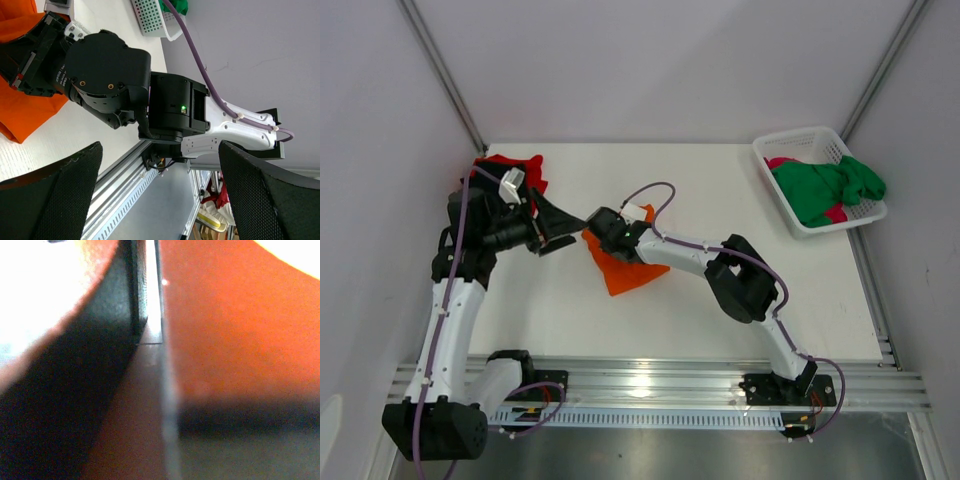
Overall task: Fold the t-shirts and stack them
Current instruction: Smooth out wrinkles on the folded tshirt
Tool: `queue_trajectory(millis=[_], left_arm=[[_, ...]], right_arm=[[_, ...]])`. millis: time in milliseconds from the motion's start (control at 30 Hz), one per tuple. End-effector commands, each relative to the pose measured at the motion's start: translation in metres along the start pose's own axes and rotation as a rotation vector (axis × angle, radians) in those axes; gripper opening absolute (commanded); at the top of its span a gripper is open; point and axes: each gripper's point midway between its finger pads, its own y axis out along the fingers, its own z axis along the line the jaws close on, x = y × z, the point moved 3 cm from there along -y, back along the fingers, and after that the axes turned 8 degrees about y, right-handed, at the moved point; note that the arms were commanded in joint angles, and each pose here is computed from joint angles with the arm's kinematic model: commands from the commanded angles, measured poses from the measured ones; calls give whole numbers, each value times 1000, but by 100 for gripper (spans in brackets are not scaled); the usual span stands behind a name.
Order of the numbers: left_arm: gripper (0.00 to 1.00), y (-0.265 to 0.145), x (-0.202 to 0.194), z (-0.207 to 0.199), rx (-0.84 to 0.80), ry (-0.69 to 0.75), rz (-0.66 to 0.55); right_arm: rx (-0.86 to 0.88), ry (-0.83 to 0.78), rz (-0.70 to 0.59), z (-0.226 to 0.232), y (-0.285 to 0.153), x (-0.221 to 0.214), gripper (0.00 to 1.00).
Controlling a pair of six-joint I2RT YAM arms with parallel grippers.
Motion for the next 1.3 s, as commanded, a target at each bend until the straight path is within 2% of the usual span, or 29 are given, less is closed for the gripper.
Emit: queue_trajectory(millis=[0,967,1267], left_arm=[[100,-2,0,0,-16,34,-13],[99,10,0,22,1,-7,-8],[99,12,-1,28,13,-20,-4]], right_arm=[[97,23,-69,34,-29,29,0],[142,-13,-153,58,-42,51,0],[135,-23,-210,61,-35,74,0]])
